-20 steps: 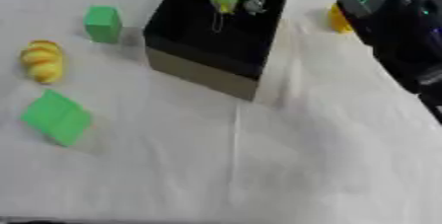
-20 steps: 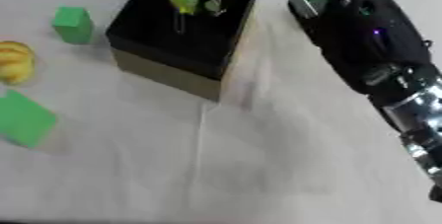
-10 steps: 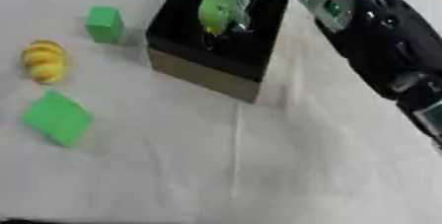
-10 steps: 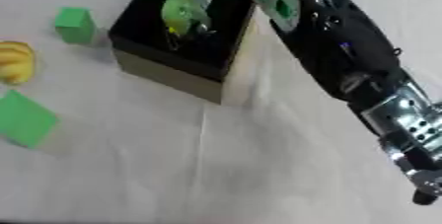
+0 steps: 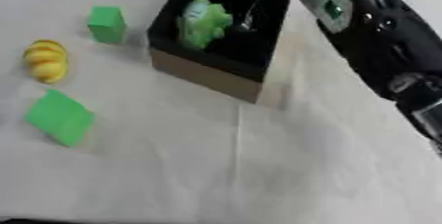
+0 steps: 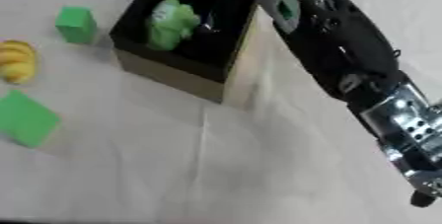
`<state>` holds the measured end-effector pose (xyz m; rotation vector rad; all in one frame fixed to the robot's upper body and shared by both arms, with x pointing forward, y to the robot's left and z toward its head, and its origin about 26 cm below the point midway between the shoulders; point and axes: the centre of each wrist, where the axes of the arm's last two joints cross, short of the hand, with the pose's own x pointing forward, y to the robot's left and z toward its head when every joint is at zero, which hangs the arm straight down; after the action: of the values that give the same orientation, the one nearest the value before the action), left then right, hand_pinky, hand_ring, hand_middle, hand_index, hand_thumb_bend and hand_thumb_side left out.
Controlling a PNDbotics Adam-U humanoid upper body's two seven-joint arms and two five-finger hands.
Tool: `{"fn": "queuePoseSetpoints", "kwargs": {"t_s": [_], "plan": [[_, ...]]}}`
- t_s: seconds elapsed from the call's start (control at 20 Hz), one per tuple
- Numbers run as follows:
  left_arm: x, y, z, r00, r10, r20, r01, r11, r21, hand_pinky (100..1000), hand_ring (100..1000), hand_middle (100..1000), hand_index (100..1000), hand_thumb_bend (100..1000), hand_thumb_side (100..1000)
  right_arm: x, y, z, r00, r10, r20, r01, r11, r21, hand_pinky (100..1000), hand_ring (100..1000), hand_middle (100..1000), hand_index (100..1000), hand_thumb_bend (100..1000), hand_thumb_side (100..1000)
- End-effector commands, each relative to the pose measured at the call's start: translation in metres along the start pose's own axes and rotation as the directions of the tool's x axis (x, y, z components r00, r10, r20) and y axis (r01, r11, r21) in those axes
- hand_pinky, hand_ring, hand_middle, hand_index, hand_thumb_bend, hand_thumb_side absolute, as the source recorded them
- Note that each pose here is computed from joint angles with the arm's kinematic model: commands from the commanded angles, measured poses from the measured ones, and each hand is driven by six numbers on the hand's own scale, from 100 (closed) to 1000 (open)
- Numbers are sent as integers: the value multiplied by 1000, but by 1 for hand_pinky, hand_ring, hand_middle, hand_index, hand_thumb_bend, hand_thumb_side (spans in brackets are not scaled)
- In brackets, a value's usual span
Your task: Pick up objects on the table and place them in the box.
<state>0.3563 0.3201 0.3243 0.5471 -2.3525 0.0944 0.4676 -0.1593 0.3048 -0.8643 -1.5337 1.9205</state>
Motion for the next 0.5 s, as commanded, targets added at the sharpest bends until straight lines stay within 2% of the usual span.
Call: {"fn": "queuePoseSetpoints", "kwargs": {"t_s": [0.05,0.25,0.35,0.5], "plan": [[10,5,-6,999,-12,35,11,1000,4,783,862,777,941,426,567,-2,-24,11,1000,3,-3,-3,998,-70,949,1000,884,903,408,271],[7,6,-4,999,-20,28,19,1000,7,782,862,777,940,425,567,-9,-35,27,999,-31,-19,28,993,-117,939,985,869,893,396,231],[6,8,-4,999,-26,24,25,1000,10,782,862,777,940,425,567,-20,-40,41,998,-43,-49,36,990,-139,938,985,868,892,397,215],[4,11,-3,999,-36,19,36,999,19,782,862,777,940,424,567,-47,-41,72,988,-70,-137,46,985,-167,937,986,873,894,389,205]]}}
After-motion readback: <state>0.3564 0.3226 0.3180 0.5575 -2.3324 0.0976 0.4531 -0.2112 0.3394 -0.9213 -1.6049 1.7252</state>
